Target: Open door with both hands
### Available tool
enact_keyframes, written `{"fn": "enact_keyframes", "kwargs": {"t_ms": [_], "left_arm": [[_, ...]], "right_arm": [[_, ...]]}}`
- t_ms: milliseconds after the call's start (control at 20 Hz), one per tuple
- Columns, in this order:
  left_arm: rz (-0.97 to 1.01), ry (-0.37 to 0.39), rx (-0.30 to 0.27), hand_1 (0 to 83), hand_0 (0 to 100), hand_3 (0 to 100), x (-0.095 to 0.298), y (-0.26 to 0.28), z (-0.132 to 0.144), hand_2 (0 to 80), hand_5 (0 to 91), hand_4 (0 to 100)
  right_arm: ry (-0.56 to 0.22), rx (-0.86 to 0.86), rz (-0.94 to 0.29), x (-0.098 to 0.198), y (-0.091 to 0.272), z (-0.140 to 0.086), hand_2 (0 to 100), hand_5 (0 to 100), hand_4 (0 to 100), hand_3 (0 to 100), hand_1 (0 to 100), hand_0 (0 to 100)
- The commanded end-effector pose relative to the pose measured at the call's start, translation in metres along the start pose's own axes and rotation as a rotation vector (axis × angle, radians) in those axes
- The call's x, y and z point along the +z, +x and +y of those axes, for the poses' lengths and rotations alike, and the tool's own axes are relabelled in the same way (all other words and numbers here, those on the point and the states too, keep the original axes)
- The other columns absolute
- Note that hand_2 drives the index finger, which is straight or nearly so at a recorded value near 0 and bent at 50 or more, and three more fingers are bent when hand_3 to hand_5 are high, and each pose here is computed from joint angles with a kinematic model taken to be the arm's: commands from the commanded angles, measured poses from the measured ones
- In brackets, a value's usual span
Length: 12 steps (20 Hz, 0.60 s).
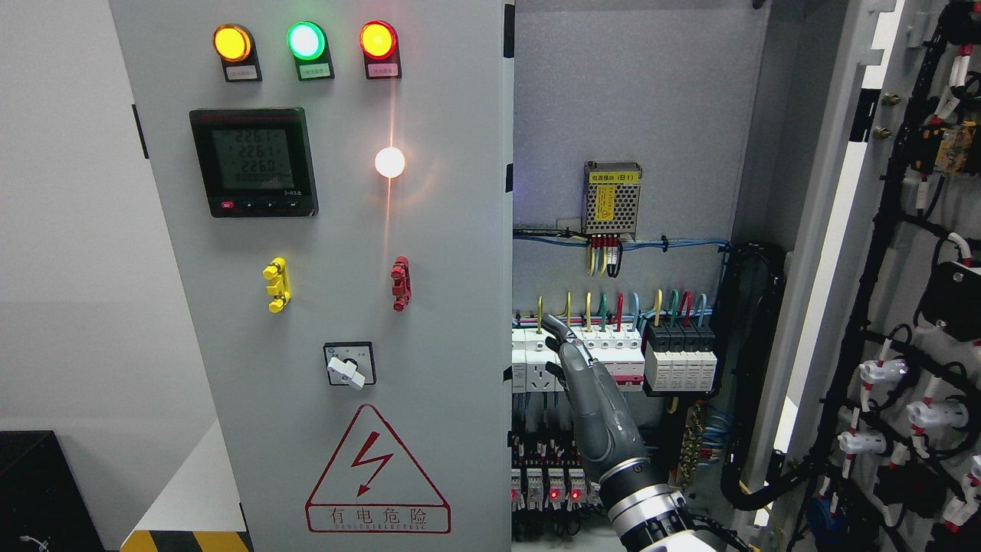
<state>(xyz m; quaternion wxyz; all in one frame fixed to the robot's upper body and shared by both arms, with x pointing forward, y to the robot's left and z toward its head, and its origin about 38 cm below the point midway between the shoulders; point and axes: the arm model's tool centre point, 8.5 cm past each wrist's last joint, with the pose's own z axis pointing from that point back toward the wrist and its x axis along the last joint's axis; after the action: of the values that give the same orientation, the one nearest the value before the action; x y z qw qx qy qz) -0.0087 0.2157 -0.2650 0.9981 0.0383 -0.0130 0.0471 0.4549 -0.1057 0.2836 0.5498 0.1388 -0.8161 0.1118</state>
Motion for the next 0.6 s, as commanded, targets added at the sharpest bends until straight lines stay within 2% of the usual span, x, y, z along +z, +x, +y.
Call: {"fn": "enact_keyframes", "kwargs": {"t_ms": [0,100,400,551], "left_arm": [[-0.003,-0.003,-0.032,0.0,0,0,0.0,0.0,-0.001,0.0,0.0,0],[-0.003,-0.003,-0.032,0.0,0,0,0.0,0.0,-0.001,0.0,0.0,0],[-0.003,-0.003,-0.032,0.0,0,0,0.0,0.0,-0.001,0.0,0.0,0],[-0.003,-0.003,-0.032,0.0,0,0,0.0,0.0,-0.001,0.0,0.0,0]], "right_arm": [[0.02,-0.045,0.034,-0.01,-0.009,-0.001,0,0,0,0,0,19],[0.052,-0.086,0.044,-0.01,-0.009,0.002,0,0,0,0,0,19],[0.064,-0.082,0.038,-0.021,-0.001,-0.001,0,0,0,0,0,19],[0.12,-0.111,0.037,-0.024,0.0,0.002,0,0,0,0,0,19]]}}
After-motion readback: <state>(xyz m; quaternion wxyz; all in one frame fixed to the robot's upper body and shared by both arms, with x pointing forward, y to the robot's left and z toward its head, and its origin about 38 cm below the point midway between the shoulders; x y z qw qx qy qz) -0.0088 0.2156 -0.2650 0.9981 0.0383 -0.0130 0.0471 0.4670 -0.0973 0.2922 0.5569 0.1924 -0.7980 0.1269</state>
